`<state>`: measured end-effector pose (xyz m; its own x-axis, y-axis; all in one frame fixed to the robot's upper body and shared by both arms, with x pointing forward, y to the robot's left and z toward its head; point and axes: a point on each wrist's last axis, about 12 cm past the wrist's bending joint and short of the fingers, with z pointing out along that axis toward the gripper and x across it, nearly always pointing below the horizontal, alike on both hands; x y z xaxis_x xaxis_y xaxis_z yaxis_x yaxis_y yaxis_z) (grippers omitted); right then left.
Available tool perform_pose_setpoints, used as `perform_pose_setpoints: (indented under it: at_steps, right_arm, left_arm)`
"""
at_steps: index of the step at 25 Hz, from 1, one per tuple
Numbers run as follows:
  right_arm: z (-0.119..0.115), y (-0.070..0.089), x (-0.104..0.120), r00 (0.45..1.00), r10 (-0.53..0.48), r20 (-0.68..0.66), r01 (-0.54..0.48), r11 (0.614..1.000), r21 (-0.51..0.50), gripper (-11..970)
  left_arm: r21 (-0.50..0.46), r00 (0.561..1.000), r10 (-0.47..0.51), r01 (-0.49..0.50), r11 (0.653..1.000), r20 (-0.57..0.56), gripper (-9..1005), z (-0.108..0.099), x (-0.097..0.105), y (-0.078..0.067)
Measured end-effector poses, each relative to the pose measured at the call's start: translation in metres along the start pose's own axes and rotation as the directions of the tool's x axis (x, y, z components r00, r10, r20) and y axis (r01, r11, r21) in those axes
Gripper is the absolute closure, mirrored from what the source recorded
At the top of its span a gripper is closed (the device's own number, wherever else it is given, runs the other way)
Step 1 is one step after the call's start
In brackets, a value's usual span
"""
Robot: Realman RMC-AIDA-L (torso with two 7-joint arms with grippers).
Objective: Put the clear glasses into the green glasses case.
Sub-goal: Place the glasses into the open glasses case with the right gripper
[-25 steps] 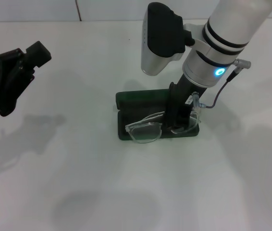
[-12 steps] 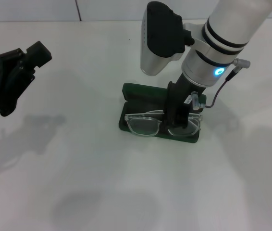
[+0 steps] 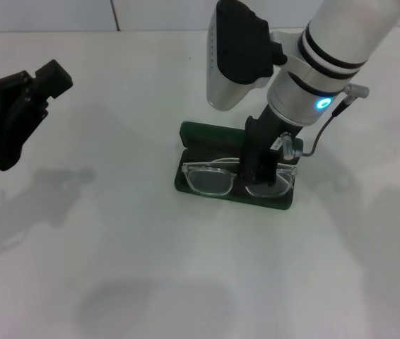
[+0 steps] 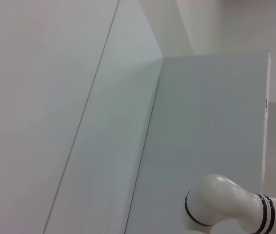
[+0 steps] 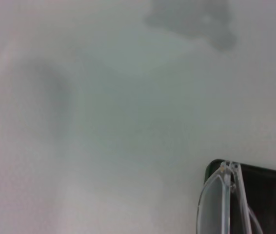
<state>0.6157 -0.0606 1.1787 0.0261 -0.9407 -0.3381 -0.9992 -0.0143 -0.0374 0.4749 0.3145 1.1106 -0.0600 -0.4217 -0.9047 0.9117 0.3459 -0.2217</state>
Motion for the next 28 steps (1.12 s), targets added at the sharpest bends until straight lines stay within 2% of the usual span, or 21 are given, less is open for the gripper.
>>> perform_pose_setpoints:
  at_steps: [9, 28]
  right_arm:
    - [-0.0059, 0.0001, -0.0004, 1.0, -0.009, 0.009, 0.009, 0.999, 0.036, 895]
    - [-0.001, 0.0, 0.0054, 1.0, 0.018, 0.018, -0.019, 0.999, 0.039, 894]
  left_arm:
    - [0.005, 1.0, 0.003, -0.003, 1.0, 0.0, 966, 0.0013, -0.0012, 0.0012]
    - [0.006, 1.0, 0.007, -0.007, 1.0, 0.0, 966, 0.003, -0.0014, 0.0021]
